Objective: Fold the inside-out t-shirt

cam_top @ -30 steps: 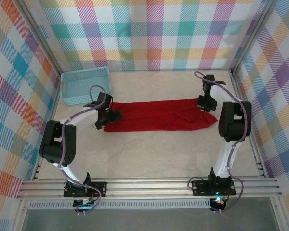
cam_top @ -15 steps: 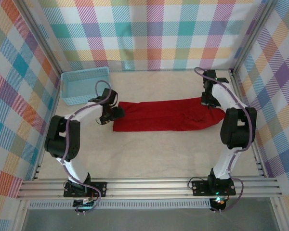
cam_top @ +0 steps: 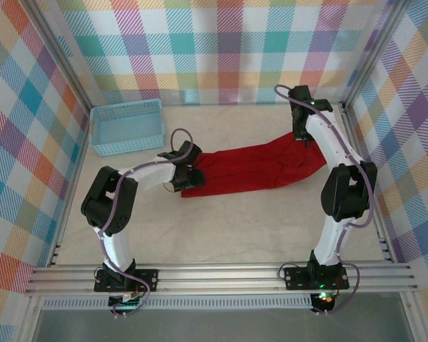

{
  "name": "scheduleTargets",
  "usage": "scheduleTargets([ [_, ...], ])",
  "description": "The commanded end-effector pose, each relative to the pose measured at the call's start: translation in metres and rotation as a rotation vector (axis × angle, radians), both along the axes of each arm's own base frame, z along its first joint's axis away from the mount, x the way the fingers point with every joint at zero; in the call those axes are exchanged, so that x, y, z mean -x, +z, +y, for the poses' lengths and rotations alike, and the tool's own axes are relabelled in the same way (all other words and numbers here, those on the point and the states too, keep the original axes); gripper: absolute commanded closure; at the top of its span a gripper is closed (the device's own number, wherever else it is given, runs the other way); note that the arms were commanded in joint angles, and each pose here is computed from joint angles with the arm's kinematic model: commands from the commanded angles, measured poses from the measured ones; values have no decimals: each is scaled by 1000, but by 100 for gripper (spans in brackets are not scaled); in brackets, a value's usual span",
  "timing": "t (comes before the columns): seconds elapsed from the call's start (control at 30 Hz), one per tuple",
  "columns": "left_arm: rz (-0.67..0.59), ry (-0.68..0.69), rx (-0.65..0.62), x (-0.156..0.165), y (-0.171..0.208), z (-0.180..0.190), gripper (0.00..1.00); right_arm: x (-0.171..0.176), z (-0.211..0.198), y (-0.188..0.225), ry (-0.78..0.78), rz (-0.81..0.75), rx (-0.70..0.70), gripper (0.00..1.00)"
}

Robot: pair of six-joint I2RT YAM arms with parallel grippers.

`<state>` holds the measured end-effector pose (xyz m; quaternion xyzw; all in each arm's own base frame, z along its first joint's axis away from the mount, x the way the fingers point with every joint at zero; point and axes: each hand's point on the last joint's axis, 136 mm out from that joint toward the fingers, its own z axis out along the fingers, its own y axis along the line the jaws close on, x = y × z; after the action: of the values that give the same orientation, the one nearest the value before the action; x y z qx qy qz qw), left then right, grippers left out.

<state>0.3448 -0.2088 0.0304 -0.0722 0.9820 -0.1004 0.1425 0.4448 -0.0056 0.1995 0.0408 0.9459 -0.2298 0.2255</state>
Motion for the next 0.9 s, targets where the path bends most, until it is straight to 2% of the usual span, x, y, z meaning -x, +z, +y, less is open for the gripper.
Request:
scheduleTargets([
  [0.0, 3, -4, 61, 22, 1, -25, 32, -8, 17, 14, 98, 29, 111, 100],
  [0.2, -30, -40, 175, 46, 15, -47, 32, -16, 50, 21, 210, 61, 158, 100],
  [0.33, -80, 3, 137, 44, 33, -18, 31, -11, 99, 24, 323, 78, 95, 100],
  [0.5, -103, 93, 170, 32, 33, 17, 32, 6, 157, 17, 392, 116, -15, 100],
  [0.6, -109, 67, 201, 26, 28, 9, 42, 17, 190, -1, 432, 161, -55, 100],
  [0.87, -73, 38, 287, 29, 2, -16, 51, 40, 252, -36, 410, 236, -249, 100],
])
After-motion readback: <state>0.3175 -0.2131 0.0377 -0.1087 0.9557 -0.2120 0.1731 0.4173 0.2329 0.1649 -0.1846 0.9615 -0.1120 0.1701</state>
